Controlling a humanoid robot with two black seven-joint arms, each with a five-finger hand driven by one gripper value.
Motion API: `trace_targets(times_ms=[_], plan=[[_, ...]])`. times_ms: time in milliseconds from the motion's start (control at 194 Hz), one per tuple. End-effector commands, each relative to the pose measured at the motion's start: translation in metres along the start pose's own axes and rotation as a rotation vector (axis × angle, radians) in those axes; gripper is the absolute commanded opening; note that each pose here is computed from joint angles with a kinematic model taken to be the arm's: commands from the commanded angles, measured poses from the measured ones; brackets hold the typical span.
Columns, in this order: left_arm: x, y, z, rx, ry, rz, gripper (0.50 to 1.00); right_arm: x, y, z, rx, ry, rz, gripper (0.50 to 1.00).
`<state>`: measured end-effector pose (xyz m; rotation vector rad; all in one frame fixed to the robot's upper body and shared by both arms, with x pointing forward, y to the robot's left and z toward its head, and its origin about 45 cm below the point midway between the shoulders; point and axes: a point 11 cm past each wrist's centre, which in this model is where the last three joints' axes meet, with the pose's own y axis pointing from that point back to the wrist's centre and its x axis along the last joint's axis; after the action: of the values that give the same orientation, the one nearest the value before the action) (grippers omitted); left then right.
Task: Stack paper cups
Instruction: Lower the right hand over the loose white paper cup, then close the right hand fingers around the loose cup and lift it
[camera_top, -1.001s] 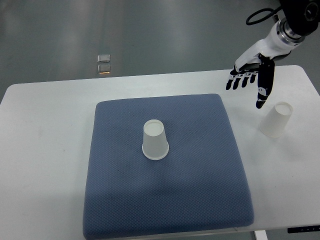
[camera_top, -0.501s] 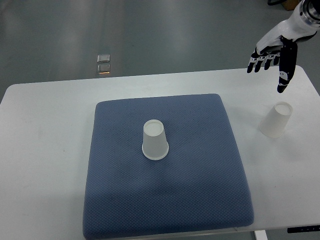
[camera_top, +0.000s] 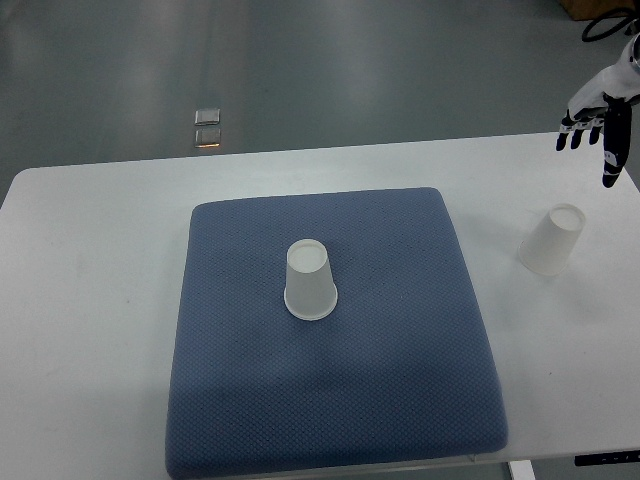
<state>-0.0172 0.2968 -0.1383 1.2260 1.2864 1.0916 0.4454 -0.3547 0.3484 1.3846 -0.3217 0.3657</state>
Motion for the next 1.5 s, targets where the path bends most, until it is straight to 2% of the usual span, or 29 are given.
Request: trace_targets(times_ms=[0, 372, 702, 1497], plan=[[0.0, 0.0, -0.001, 0.003, 0.0, 0.0, 1.0, -0.015, -0.024, 0.009, -0.014, -0.02, -0.039, 0.932], [0.002, 0.0, -0.003, 0.007, 0.005, 0.006, 1.0, -0.034, -0.072, 0.031, -0.053, -0.066, 0.016, 0.932], [0.002, 0.0, -0.003, 0.007, 0.004, 0.006, 1.0, -0.029, -0.085, 0.017, 0.018, -0.121, 0.058, 0.93], [0.003, 0.0, -0.004, 0.009, 0.006, 0.007, 1.0, -0.049, -0.115, 0.023, 0.03, -0.184, 0.051, 0.928]])
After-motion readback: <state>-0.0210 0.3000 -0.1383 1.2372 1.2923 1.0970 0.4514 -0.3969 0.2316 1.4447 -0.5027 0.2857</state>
